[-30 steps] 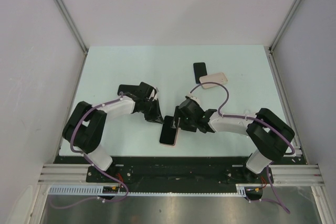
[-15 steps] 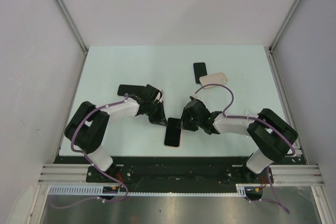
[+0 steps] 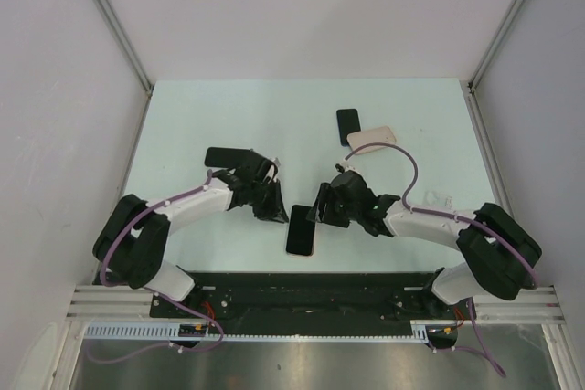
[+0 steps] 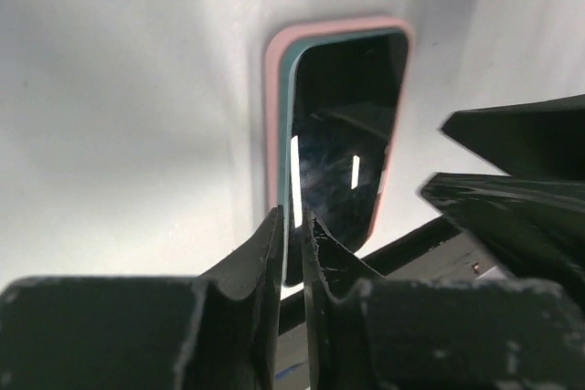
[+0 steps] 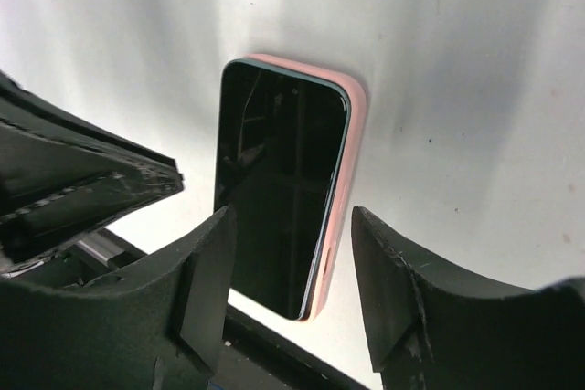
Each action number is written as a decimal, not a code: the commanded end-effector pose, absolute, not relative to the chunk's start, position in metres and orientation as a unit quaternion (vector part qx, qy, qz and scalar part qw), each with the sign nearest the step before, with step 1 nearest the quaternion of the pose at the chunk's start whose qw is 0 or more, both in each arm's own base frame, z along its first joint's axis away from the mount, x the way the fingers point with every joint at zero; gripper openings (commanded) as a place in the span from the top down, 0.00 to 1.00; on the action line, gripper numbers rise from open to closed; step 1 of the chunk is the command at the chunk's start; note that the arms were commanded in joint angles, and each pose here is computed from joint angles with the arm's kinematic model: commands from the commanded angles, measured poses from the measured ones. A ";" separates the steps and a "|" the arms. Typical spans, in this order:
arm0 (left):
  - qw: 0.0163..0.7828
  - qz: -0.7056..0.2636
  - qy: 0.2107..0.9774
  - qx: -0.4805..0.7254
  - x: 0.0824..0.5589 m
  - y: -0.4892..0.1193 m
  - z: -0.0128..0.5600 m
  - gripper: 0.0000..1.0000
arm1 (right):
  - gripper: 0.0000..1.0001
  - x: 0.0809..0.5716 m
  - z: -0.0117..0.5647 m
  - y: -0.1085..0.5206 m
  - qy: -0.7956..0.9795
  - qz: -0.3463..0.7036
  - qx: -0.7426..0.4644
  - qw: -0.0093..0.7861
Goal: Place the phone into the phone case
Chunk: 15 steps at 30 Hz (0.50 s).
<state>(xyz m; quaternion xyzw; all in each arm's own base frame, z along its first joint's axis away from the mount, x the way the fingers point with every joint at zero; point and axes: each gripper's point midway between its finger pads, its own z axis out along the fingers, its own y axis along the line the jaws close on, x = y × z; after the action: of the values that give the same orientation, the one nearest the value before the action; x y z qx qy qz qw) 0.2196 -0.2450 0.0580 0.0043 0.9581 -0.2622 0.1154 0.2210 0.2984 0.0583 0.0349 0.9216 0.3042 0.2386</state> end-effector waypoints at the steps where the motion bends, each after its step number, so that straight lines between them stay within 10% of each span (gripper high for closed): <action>1: 0.103 -0.275 0.956 -0.004 0.204 -0.242 0.051 0.82 | 0.42 0.207 0.061 0.291 0.926 0.295 0.025 0.236; 15: 0.081 -0.297 0.951 -0.005 0.191 -0.251 0.037 0.87 | 0.43 0.172 0.035 0.294 0.929 0.306 0.029 0.208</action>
<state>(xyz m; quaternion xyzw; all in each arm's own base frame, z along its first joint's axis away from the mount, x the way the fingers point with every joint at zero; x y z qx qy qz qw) 0.1912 -0.2376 0.0311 -0.0096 0.9598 -0.2691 0.0797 0.1718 0.2810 0.0321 0.0268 0.9359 0.2880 0.2010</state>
